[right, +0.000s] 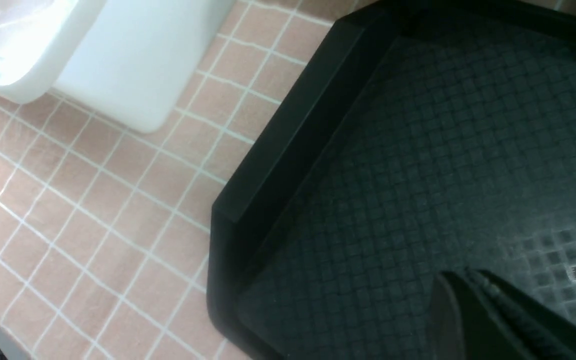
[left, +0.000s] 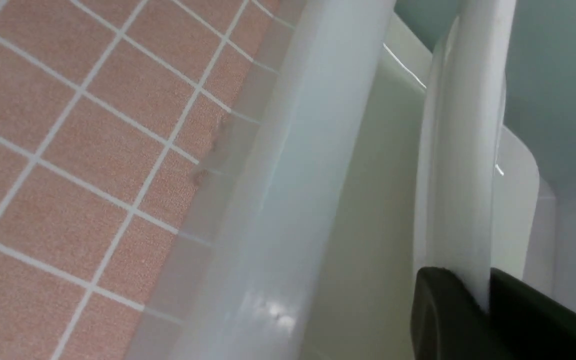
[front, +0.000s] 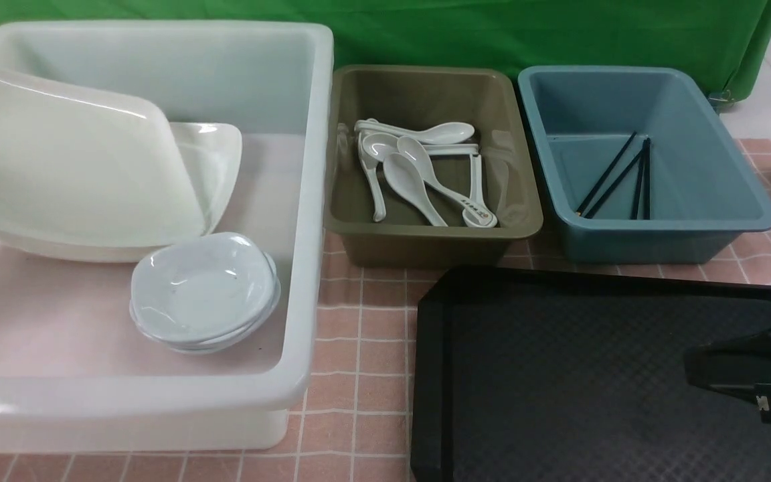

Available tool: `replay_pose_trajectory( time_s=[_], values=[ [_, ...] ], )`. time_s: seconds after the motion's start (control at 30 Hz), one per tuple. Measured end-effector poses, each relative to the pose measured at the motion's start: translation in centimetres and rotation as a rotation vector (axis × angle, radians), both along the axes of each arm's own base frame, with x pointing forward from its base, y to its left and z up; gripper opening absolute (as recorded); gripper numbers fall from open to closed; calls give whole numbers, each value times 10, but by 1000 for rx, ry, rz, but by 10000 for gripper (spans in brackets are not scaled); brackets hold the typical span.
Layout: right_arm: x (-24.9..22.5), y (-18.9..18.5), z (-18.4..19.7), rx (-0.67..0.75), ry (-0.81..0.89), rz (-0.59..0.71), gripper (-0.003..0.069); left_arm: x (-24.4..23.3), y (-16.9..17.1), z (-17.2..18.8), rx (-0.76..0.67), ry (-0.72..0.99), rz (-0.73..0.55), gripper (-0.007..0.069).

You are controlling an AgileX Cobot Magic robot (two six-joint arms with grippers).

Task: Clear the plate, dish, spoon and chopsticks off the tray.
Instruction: Use the left arm to put the plate into the large storage box on the left

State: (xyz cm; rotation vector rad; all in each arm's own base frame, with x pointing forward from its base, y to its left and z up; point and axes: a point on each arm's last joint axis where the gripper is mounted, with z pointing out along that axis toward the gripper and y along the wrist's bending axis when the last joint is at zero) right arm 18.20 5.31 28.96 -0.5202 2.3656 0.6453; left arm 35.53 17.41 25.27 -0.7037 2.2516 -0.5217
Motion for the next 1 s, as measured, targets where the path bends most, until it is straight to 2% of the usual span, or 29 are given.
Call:
replay_pose_trajectory(
  time_s=[0.43,0.67,1.0],
  values=[
    [-1,0,0,1,8,7,34,27,10,5,28,32,-185,25],
    [-1,0,0,1,8,7,37,37,-3,6,139,22,-266,18],
    [-1,0,0,1,8,7,43,46,-12,6,230,11,-274,15]
  ],
)
